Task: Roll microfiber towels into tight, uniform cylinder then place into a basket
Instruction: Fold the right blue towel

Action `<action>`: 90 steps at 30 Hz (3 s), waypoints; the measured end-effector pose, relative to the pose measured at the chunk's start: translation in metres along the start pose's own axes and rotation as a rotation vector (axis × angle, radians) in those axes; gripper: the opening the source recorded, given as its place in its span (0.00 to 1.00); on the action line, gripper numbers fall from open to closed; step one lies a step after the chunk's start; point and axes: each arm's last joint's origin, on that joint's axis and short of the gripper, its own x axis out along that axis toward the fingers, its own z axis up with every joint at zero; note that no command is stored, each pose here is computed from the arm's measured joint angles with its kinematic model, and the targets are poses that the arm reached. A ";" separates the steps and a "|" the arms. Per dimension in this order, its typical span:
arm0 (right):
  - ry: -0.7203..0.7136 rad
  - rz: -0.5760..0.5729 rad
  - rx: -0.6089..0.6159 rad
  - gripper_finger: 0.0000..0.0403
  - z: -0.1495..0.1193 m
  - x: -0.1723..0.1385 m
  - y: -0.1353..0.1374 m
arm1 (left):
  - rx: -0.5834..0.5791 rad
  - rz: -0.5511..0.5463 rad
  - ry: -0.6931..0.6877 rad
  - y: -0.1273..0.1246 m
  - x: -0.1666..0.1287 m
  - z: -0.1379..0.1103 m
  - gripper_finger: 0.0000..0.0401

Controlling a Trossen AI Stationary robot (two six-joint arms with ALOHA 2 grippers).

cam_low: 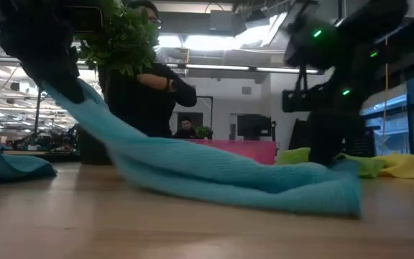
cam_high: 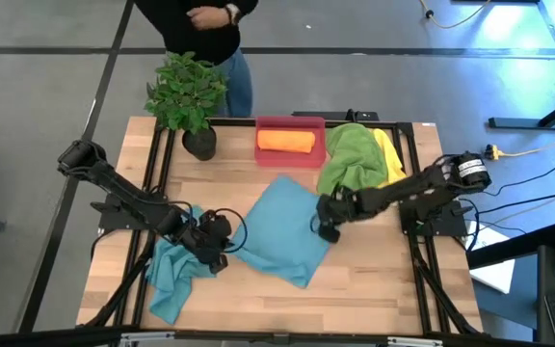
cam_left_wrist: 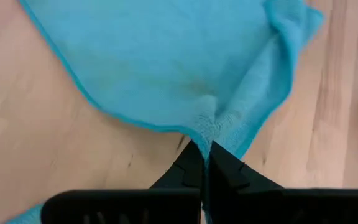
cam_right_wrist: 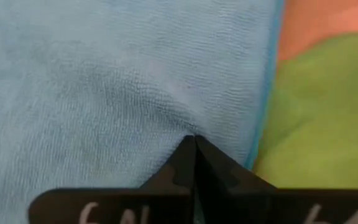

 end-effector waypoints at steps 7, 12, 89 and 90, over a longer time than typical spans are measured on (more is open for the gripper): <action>-0.033 -0.058 0.008 0.05 0.027 -0.003 -0.039 | -0.049 0.010 -0.125 -0.010 0.005 0.000 0.00; -0.121 0.111 -0.009 0.07 0.042 -0.035 -0.032 | -0.032 0.038 -0.105 -0.012 0.020 -0.005 0.00; -0.344 0.578 -0.030 0.01 -0.029 -0.008 0.102 | 0.317 0.070 -0.198 -0.020 0.034 -0.003 0.10; -0.350 0.571 -0.035 0.01 -0.030 -0.008 0.102 | 0.317 0.067 -0.200 -0.020 0.031 -0.002 0.13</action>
